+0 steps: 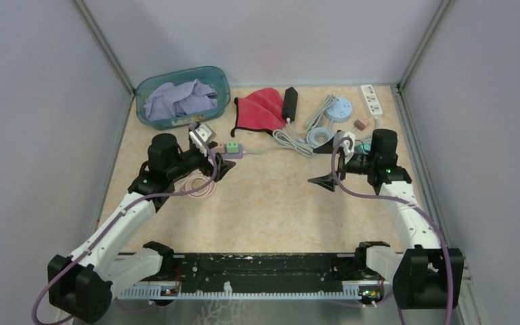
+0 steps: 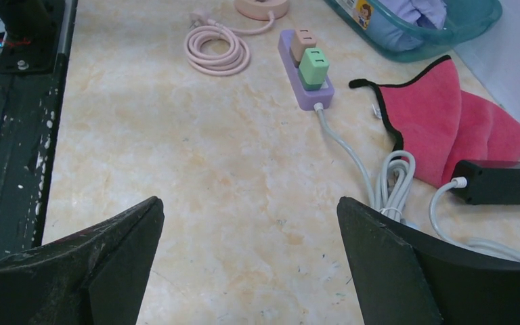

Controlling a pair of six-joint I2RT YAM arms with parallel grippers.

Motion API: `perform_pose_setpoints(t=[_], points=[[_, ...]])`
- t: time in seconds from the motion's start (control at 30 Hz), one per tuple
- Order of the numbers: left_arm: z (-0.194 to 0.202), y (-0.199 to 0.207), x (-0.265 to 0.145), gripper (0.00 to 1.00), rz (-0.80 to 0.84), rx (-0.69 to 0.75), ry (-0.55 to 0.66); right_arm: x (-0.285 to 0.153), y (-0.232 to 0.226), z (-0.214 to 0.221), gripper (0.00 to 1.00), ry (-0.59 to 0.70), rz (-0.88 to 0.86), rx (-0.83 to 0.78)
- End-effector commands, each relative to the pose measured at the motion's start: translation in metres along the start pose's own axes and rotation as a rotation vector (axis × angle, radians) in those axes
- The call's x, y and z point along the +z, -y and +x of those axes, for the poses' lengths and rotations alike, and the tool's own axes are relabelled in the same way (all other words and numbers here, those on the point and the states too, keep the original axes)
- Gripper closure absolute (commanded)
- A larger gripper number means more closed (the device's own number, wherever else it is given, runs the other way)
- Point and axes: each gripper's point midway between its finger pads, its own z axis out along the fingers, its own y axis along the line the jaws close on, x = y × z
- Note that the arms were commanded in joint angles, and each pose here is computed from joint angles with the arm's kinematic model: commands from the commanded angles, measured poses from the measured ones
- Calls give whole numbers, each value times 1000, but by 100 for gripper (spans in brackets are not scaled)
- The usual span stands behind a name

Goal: Pull the plug off the socket
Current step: Move the socket to the center of the board.

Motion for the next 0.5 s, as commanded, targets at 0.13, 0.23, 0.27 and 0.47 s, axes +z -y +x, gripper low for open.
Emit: perform_pose_setpoints(t=[0.13,0.23,0.27,0.47], points=[[51,-16,14,2,1,183,-125,-2,-10,14,1,-26,-105,-134],[65,-23,15,2,-25,181,-181,-3,-9,21,1,-57,-106,-134],[69,-24,16,2,-25,187,-193,-3,-9,23,1,-65,-106,-135],[82,-38,24,3,-23,276,-273,-4,-7,33,1,-100,-110,-127]])
